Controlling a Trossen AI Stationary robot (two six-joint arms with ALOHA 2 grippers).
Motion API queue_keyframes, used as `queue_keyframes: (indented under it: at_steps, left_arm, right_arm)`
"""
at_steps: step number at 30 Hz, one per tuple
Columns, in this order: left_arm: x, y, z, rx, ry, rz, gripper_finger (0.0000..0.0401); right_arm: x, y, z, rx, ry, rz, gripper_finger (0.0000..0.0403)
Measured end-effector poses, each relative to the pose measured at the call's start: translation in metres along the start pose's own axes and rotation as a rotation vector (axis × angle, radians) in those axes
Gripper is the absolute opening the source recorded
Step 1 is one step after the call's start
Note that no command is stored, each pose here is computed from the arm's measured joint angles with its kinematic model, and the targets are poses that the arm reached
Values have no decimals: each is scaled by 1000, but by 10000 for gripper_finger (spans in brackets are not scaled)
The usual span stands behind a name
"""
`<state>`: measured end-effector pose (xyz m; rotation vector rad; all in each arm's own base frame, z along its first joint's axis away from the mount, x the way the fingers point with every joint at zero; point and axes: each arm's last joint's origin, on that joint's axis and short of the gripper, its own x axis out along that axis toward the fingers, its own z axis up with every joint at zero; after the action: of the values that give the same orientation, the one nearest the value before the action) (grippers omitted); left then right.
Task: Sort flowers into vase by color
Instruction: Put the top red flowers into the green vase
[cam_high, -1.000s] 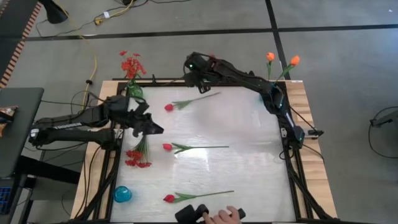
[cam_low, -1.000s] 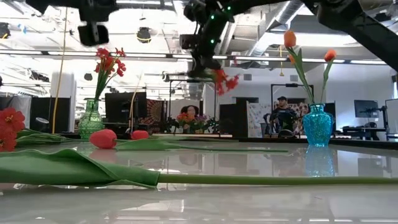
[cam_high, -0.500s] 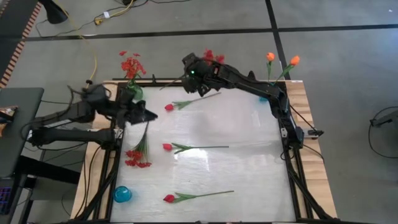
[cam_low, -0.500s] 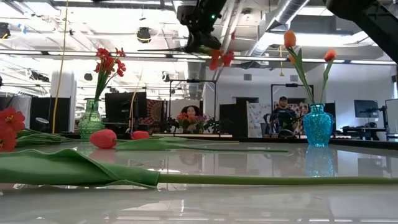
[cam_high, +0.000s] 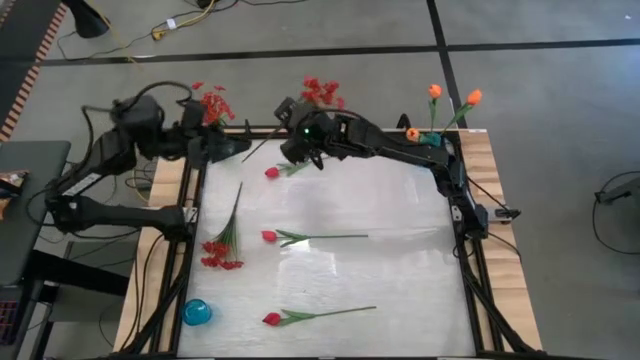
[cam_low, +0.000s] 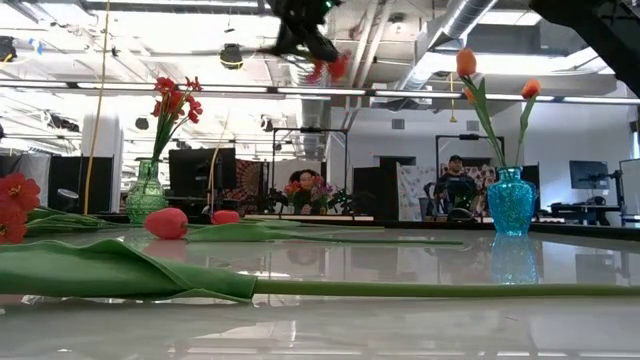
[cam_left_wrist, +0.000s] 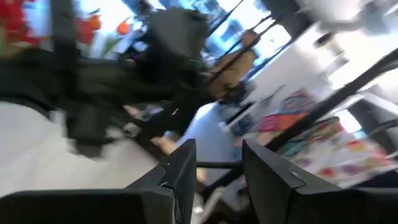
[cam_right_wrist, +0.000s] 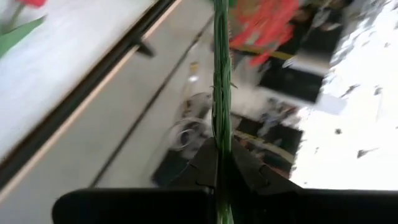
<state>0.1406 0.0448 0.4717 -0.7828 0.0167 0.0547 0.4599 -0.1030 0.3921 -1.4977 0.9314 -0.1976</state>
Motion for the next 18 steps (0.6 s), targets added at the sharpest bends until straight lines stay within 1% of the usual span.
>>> queue_keyframes:
  at_steps: [3, 6, 8, 11, 14, 18]
  left_arm:
    - [6, -1, 13, 45, 33, 81, 116]
    - [4, -1, 26, 69, 67, 179, 116]
    - [3, 1, 33, 69, 92, 245, 116]
    - [2, 7, 38, 31, 138, 318, 116]
    - [2, 15, 39, -16, 184, 337, 116]
    - [5, 23, 42, -45, 221, 306, 116]
  right_arm:
    - [-7, -7, 13, -47, -30, -78, 40]
    - [-17, -15, 22, -70, -54, -150, 40]
    - [-22, -19, 25, -69, -73, -183, 40]
    - [-33, -25, 27, -59, -91, -222, 40]
    - [-40, -29, 31, -61, -125, -257, 40]
    - [-50, -32, 36, -81, -161, -282, 40]
